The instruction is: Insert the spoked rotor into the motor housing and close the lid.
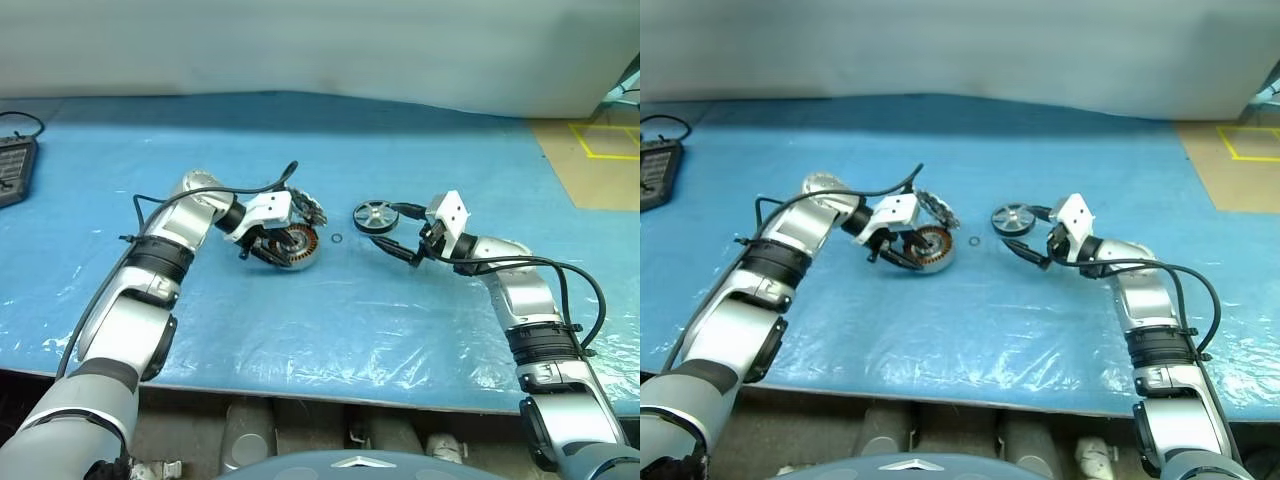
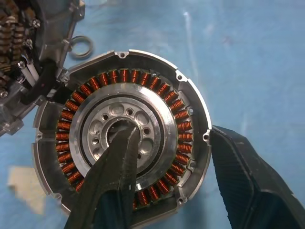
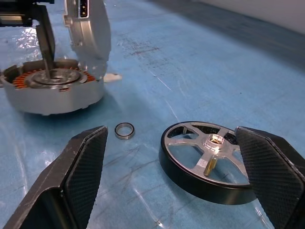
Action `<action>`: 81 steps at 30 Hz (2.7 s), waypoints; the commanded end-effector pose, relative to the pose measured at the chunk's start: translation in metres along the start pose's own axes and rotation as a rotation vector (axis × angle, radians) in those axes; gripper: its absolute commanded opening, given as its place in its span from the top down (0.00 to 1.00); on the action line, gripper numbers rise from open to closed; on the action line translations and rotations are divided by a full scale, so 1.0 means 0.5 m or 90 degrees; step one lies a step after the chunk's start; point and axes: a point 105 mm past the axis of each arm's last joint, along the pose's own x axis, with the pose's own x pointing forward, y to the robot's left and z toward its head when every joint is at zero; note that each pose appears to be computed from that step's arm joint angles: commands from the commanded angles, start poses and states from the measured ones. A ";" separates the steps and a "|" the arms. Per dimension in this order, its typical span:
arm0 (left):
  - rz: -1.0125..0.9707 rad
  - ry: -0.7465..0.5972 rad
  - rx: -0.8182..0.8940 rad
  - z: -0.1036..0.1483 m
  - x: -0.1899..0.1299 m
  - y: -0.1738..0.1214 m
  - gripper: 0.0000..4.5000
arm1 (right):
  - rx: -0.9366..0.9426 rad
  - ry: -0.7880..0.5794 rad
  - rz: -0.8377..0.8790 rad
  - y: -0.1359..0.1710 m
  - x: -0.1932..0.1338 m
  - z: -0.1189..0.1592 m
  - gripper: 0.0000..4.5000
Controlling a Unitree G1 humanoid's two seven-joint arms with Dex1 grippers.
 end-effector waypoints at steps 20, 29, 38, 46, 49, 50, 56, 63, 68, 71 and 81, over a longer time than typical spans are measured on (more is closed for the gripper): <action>0.170 0.063 0.033 0.027 -0.015 -0.012 0.50 | -0.020 -0.033 0.010 -0.006 0.012 0.034 0.00; 0.138 -0.045 0.246 0.066 -0.036 -0.013 0.50 | -0.023 -0.036 0.021 -0.010 0.022 0.039 0.00; 0.076 0.046 0.399 0.026 -0.031 -0.027 0.50 | -0.026 -0.030 0.017 -0.011 0.010 0.036 0.00; 0.045 0.071 0.417 0.025 -0.032 -0.019 0.46 | -0.024 -0.028 0.019 -0.007 0.008 0.034 0.00; 0.048 0.080 0.432 0.026 -0.030 -0.011 0.30 | -0.024 -0.027 0.019 -0.006 0.006 0.035 0.00; 0.050 0.084 0.440 0.026 -0.029 -0.009 0.23 | -0.024 -0.026 0.019 -0.006 0.006 0.035 0.00; 0.024 0.104 0.462 0.012 -0.022 -0.016 0.01 | -0.026 -0.021 0.017 -0.008 0.001 0.034 0.00; -0.004 0.100 0.442 0.010 -0.030 -0.030 0.01 | -0.026 -0.020 0.015 -0.008 0.001 0.033 0.00; 0.004 0.066 0.403 0.043 -0.053 -0.025 0.01 | -0.023 -0.020 0.017 -0.005 0.004 0.030 0.00; 0.012 0.065 0.402 0.054 -0.059 -0.019 0.01 | -0.022 -0.022 0.019 -0.004 0.008 0.031 0.00; -0.034 0.104 0.379 0.030 -0.072 -0.039 0.01 | -0.021 -0.020 0.019 -0.003 0.006 0.029 0.00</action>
